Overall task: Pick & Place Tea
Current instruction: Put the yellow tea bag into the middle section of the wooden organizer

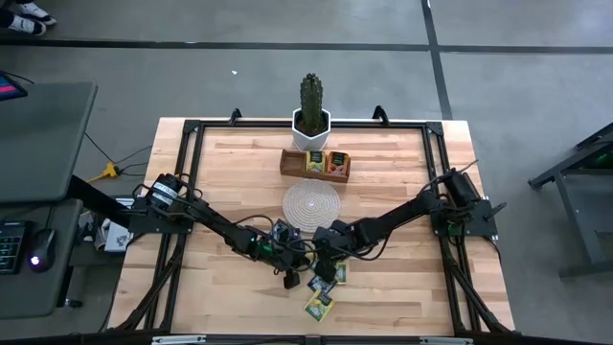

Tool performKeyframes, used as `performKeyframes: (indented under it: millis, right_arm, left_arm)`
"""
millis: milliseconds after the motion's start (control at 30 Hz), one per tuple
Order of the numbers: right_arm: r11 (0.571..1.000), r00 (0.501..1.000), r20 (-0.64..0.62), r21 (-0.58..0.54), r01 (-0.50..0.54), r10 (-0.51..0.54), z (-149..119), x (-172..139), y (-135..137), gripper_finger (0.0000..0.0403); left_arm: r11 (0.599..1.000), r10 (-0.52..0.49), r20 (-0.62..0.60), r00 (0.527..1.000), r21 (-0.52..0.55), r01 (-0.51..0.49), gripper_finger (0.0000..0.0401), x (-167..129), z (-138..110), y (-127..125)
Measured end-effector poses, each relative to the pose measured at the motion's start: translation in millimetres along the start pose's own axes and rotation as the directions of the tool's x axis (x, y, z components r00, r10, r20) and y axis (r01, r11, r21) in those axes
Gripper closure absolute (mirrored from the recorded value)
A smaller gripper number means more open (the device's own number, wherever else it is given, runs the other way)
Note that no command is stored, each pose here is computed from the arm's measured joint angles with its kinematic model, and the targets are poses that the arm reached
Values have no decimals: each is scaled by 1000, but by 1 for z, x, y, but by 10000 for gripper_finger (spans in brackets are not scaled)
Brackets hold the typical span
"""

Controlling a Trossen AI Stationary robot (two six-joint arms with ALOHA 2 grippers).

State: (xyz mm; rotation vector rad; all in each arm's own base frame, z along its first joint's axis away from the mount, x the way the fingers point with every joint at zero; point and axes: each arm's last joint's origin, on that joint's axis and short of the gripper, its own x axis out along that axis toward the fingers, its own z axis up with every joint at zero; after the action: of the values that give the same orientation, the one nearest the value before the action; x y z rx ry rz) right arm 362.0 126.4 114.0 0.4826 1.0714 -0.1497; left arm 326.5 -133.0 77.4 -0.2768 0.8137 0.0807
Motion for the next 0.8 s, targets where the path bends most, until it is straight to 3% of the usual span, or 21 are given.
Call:
performKeyframes:
  millis: [200,533,800]
  right_arm:
    - [1000,1000,0,7,-10,10,0,0,1,395]
    - [1000,1000,9,-4,10,-10,0,0,0,400]
    - [999,999,40,-14,38,-38,1,1,0,402]
  left_arm:
    - [1000,0,0,1000,4,0,401,0,0,0]
    - [986,-66,8,998,157,64,401,-8,7,-3]
    - [978,17,-106,994,208,5,401,-37,11,3]
